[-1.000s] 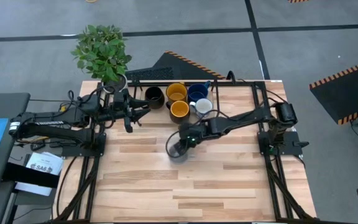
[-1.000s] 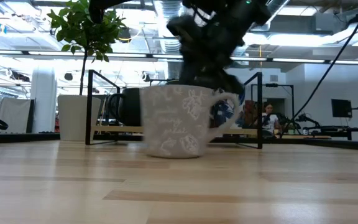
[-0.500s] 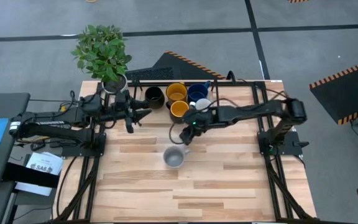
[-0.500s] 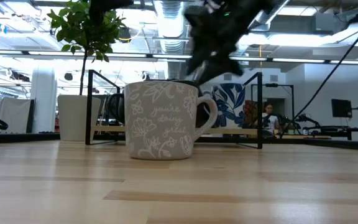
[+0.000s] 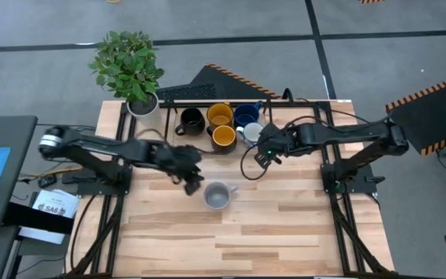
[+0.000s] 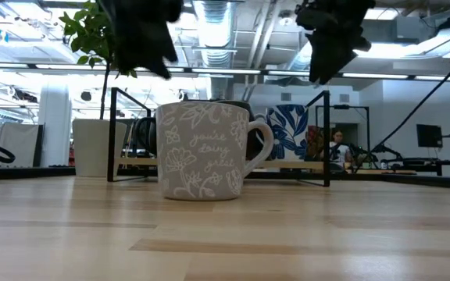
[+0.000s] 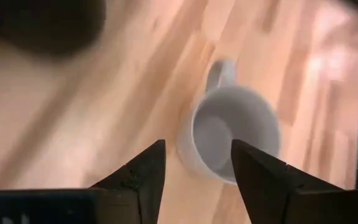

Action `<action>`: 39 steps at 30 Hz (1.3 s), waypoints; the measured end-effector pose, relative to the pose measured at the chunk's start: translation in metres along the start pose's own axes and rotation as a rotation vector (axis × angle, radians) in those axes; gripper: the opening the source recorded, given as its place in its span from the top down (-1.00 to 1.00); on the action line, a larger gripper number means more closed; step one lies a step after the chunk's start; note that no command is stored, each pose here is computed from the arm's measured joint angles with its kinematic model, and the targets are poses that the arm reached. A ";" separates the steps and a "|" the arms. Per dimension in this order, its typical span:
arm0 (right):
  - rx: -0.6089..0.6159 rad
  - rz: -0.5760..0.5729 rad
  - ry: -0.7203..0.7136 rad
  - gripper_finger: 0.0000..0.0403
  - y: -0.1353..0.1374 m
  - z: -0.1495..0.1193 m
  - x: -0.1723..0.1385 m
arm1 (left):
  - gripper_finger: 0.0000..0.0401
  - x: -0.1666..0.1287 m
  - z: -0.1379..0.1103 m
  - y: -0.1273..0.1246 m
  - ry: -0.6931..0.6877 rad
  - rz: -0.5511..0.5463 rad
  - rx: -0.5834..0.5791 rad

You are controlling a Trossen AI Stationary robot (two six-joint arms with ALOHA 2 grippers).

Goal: Place coffee mugs
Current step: Put the white mug on the shelf

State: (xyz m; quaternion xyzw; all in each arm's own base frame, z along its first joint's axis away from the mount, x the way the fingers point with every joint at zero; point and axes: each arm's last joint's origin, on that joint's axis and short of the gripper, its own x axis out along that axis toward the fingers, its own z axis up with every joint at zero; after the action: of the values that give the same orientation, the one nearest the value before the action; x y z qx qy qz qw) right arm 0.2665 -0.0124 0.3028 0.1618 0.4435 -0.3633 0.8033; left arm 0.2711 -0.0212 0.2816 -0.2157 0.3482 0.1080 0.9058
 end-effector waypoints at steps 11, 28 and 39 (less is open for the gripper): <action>-0.033 -0.046 0.028 0.03 0.006 -0.001 0.013 | 0.17 0.087 -0.016 -0.010 0.242 0.134 -0.201; -0.089 -0.082 0.092 0.03 0.019 -0.009 0.029 | 0.92 0.082 -0.028 0.002 0.416 0.204 -0.039; -0.075 -0.076 0.083 0.03 0.019 -0.008 0.029 | 0.98 -0.026 0.020 0.064 0.094 0.481 -0.172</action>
State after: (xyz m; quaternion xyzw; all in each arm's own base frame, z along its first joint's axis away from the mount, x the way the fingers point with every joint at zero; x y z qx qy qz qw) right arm 0.2855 -0.0072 0.2732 0.1296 0.4957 -0.3693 0.7753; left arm 0.2421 0.0434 0.2925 -0.2077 0.4208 0.3395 0.8152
